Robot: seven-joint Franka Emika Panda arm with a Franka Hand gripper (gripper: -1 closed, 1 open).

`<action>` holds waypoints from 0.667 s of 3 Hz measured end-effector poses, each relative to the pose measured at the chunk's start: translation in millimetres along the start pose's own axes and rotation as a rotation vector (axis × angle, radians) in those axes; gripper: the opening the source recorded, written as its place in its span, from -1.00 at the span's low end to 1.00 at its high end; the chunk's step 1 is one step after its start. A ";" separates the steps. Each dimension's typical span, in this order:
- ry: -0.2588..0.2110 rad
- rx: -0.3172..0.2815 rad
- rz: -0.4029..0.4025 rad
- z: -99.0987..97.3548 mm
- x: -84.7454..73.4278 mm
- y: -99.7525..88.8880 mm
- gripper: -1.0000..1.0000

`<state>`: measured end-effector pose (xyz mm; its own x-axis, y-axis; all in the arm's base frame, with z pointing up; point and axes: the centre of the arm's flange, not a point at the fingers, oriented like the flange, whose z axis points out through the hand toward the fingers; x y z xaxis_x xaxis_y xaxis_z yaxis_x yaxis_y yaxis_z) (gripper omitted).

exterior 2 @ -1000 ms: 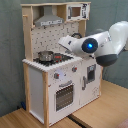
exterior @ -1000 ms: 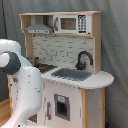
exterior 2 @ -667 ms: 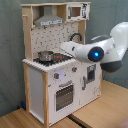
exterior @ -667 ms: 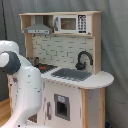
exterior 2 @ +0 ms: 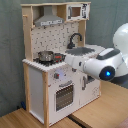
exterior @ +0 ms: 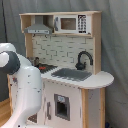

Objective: Play with the kitchen

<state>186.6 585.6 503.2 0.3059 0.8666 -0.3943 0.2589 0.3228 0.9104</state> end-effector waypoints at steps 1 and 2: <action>0.008 -0.066 -0.118 -3.3 4.2 -28.4 1.00; 0.014 -0.114 -0.249 -0.3 9.7 -61.7 1.00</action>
<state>173.3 574.2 443.3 0.2325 0.7600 -0.6068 0.2199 0.5667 0.7940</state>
